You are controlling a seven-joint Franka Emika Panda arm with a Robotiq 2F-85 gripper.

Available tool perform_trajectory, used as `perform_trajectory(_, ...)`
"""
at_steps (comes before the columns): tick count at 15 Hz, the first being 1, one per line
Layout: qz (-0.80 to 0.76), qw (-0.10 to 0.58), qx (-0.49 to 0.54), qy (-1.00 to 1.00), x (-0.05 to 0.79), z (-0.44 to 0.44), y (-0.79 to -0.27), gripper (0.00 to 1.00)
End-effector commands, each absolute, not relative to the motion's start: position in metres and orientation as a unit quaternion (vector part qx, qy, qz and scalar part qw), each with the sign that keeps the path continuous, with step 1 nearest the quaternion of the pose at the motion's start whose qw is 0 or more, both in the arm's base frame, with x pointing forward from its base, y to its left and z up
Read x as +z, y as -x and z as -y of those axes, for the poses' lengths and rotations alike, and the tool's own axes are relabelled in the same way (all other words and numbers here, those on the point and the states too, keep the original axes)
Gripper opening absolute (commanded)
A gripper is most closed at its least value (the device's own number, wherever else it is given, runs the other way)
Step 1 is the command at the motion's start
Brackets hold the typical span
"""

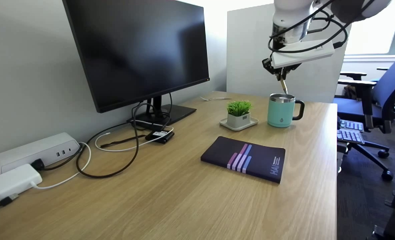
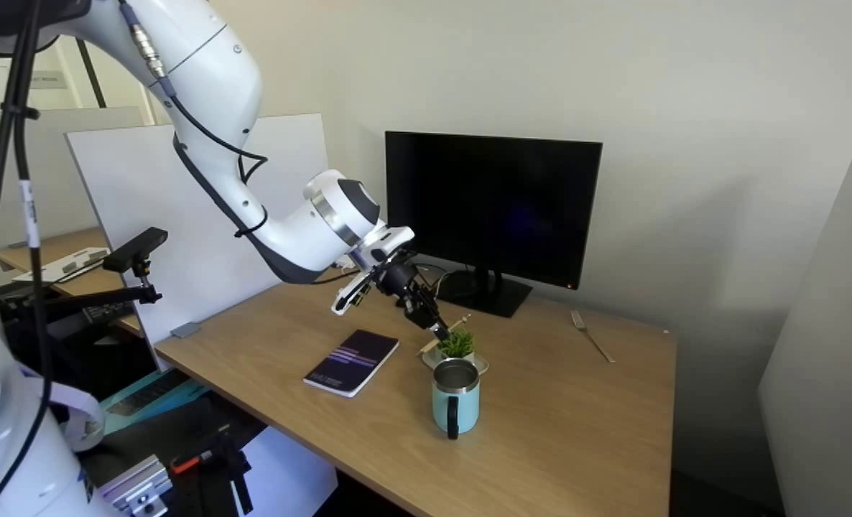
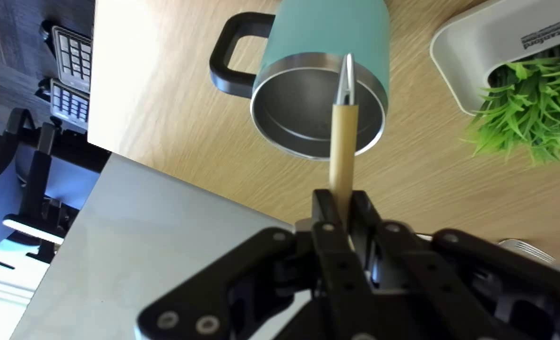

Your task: Put the pencil inside the thermocup

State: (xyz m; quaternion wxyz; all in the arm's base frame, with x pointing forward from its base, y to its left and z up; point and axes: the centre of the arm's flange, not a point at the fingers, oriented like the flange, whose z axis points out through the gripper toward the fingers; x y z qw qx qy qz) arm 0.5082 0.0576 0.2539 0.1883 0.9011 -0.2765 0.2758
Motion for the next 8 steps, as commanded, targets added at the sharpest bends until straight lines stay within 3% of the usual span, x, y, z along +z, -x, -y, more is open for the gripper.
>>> perform_trajectory(1,0.278,0.198,0.289,-0.895,0.248,-0.047,-0.508,0.03)
perform_trajectory(8,0.282,0.217,0.312,-0.881,0.241,-0.021,-0.522,0.03)
